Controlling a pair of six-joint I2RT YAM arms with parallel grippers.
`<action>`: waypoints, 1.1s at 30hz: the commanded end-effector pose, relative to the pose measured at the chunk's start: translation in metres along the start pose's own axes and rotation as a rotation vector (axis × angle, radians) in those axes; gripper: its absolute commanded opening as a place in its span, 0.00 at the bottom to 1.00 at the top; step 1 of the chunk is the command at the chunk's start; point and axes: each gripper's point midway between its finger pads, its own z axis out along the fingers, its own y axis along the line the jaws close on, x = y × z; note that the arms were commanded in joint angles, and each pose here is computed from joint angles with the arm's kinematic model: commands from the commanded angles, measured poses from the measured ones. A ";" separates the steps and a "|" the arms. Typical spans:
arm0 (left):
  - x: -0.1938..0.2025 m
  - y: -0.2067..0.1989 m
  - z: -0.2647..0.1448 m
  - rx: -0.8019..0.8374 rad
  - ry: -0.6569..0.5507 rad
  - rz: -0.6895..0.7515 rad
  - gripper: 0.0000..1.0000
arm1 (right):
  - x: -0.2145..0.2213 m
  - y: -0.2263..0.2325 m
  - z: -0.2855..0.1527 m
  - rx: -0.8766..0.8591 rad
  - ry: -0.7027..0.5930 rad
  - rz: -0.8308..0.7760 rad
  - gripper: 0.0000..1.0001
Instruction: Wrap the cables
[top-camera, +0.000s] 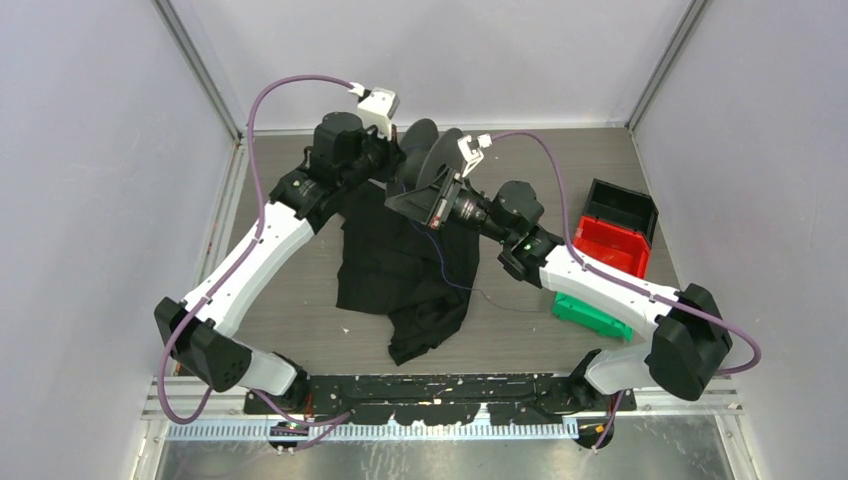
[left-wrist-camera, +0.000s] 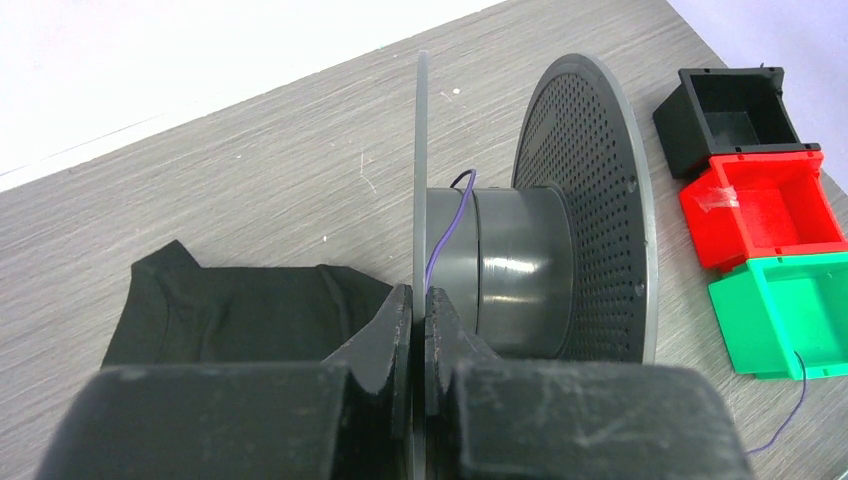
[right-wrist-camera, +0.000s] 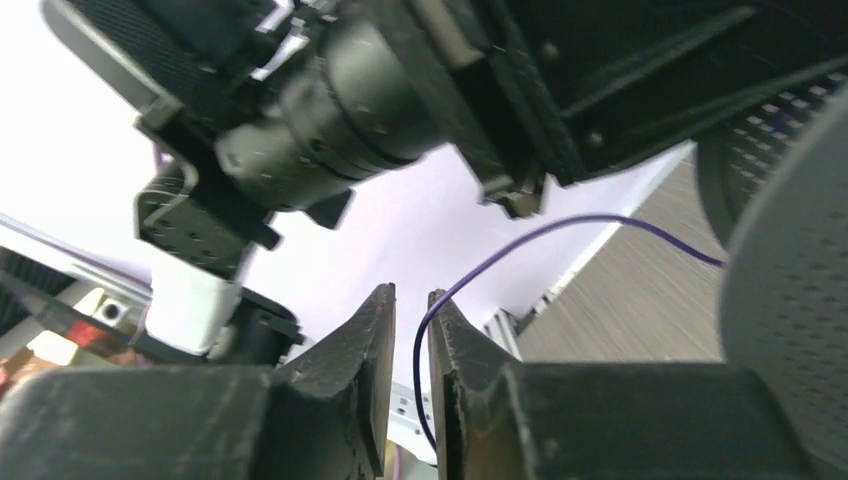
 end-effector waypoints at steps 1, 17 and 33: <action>-0.053 -0.008 -0.025 0.038 -0.157 0.023 0.00 | -0.028 0.061 -0.004 -0.203 -0.072 -0.026 0.27; -0.023 -0.012 -0.037 0.127 -0.056 0.138 0.00 | -0.092 0.058 -0.050 0.022 -0.194 -0.284 0.31; 0.000 -0.038 -0.064 0.323 0.001 0.257 0.00 | -0.141 -0.038 -0.085 0.293 -0.336 -0.273 0.30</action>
